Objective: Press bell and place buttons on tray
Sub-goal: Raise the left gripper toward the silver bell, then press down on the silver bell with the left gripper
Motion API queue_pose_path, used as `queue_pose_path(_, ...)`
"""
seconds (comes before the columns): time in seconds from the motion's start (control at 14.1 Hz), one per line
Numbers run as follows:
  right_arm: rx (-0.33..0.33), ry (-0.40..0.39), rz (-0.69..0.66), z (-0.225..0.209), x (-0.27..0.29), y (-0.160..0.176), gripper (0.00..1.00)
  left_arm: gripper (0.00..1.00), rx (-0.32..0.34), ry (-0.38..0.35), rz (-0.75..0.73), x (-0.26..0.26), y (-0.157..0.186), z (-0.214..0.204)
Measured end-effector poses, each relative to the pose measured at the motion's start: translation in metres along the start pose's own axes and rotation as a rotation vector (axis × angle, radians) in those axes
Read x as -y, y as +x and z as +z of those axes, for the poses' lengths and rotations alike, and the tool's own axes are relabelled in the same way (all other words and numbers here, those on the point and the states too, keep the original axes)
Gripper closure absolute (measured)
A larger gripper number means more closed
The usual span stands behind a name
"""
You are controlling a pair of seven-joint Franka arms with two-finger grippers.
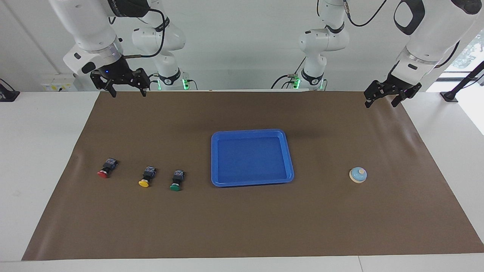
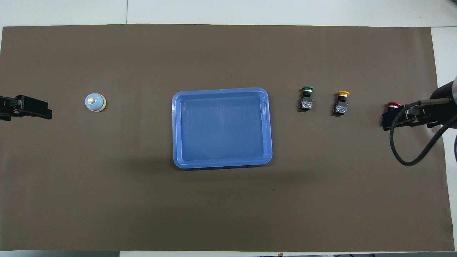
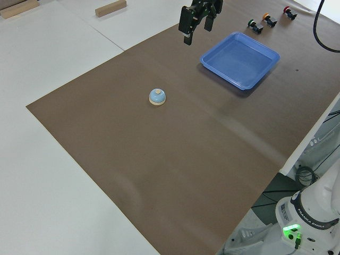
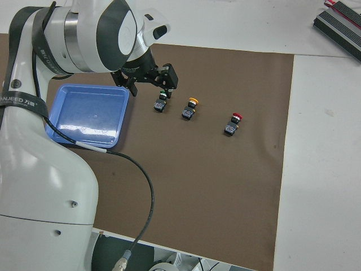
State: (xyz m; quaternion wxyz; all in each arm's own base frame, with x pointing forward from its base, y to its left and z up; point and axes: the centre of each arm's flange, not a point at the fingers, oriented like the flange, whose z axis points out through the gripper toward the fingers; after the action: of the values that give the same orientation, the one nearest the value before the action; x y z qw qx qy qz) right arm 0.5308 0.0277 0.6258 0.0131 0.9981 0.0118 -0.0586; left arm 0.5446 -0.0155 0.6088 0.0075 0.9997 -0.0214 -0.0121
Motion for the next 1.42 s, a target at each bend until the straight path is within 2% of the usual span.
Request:
queue_pose_path(0.85, 0.000, 0.000, 0.001, 0.000, 0.000, 0.000, 0.00, 0.00, 0.004, 0.000, -0.003, 0.002, 0.000, 0.002)
queue_pose_path(1.14, 0.000, 0.000, 0.001, 0.000, 0.000, 0.000, 0.00, 0.48, 0.006, -0.001, -0.004, 0.003, 0.013, 0.024)
queue_pose_path(1.42, 0.000, 0.000, 0.001, 0.000, 0.000, 0.000, 0.00, 0.97, -0.038, -0.005, -0.009, 0.008, 0.062, 0.089)
